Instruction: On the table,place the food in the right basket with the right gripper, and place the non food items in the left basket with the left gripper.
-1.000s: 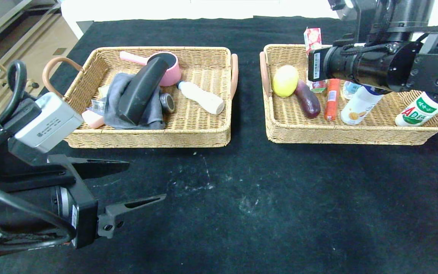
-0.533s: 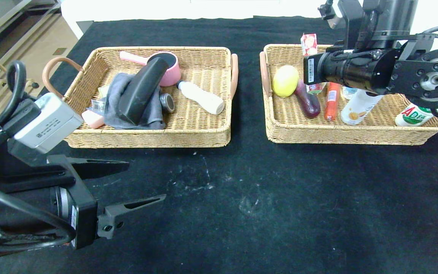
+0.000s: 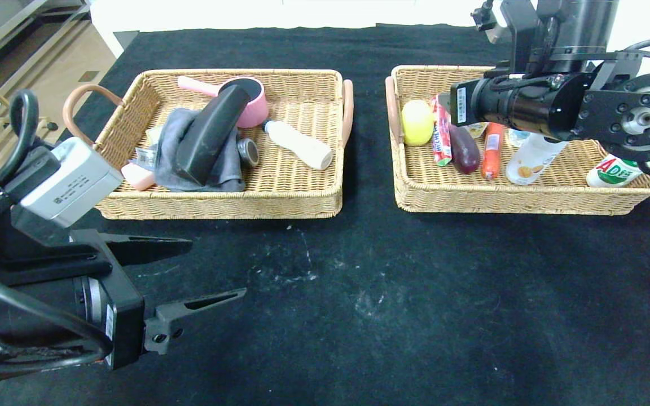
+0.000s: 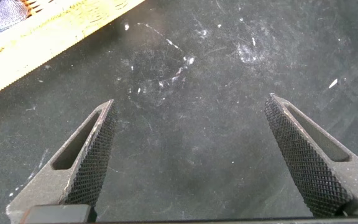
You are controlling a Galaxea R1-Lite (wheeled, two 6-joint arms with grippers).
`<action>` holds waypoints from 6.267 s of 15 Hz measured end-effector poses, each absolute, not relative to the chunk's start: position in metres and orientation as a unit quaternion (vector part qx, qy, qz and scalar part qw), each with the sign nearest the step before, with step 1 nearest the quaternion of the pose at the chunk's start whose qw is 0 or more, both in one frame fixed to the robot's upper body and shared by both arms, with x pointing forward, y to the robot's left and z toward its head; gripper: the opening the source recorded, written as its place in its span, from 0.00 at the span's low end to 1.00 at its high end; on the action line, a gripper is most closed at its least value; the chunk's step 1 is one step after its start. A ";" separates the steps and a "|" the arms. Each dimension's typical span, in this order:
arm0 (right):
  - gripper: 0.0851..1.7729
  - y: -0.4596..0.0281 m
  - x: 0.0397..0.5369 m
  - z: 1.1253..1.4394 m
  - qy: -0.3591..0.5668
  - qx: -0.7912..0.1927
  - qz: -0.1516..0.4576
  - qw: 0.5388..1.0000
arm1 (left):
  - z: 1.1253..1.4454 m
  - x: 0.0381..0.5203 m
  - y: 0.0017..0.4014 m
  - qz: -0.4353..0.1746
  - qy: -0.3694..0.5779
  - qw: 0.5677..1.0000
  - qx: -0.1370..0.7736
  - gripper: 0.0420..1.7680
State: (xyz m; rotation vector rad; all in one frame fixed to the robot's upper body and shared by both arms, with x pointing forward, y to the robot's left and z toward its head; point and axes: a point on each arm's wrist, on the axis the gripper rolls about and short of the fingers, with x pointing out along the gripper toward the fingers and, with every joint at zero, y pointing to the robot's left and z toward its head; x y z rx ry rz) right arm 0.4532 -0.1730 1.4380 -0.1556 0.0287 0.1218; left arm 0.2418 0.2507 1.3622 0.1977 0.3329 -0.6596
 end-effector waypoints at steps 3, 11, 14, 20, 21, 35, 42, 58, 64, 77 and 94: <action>0.76 -0.172 0.453 1.438 0.014 -0.085 0.062 0.994 | 1.362 0.242 0.251 -0.322 0.163 0.928 0.096 0.97; 0.89 -0.178 0.427 1.442 0.022 -0.094 0.081 0.992 | 1.363 0.241 0.251 -0.321 0.161 0.929 0.096 0.97; 0.91 -0.188 0.398 1.442 0.032 -0.102 0.107 0.988 | 1.364 0.240 0.252 -0.318 0.158 0.930 0.095 0.97; 0.94 -0.219 0.313 1.432 0.052 -0.110 0.144 0.982 | 1.372 0.233 0.256 -0.317 0.138 0.934 0.090 0.97; 0.94 -0.225 0.301 1.428 0.055 -0.111 0.147 0.981 | 1.374 0.231 0.257 -0.316 0.132 0.935 0.089 0.97; 0.96 -0.332 0.118 1.390 0.036 -0.089 0.077 0.992 | 1.369 0.129 0.321 -0.197 0.069 0.976 0.067 0.97; 0.96 -0.338 0.045 1.351 0.004 -0.058 -0.004 0.998 | 1.350 0.072 0.333 -0.101 0.014 0.993 0.061 0.97; 0.96 -0.337 0.008 1.273 -0.062 -0.027 -0.023 0.997 | 1.275 0.019 0.331 -0.052 -0.051 0.995 0.064 0.97; 0.96 -0.337 0.044 1.239 -0.076 -0.031 -0.019 0.996 | 1.239 0.045 0.331 -0.048 -0.085 0.994 0.055 0.97; 0.96 -0.336 0.069 1.183 -0.001 -0.008 0.002 1.000 | 1.196 0.066 0.331 -0.045 -0.046 0.996 0.053 0.97; 0.96 -0.336 0.069 1.182 0.000 -0.007 0.001 1.000 | 1.184 0.069 0.334 0.000 -0.006 1.000 0.001 0.97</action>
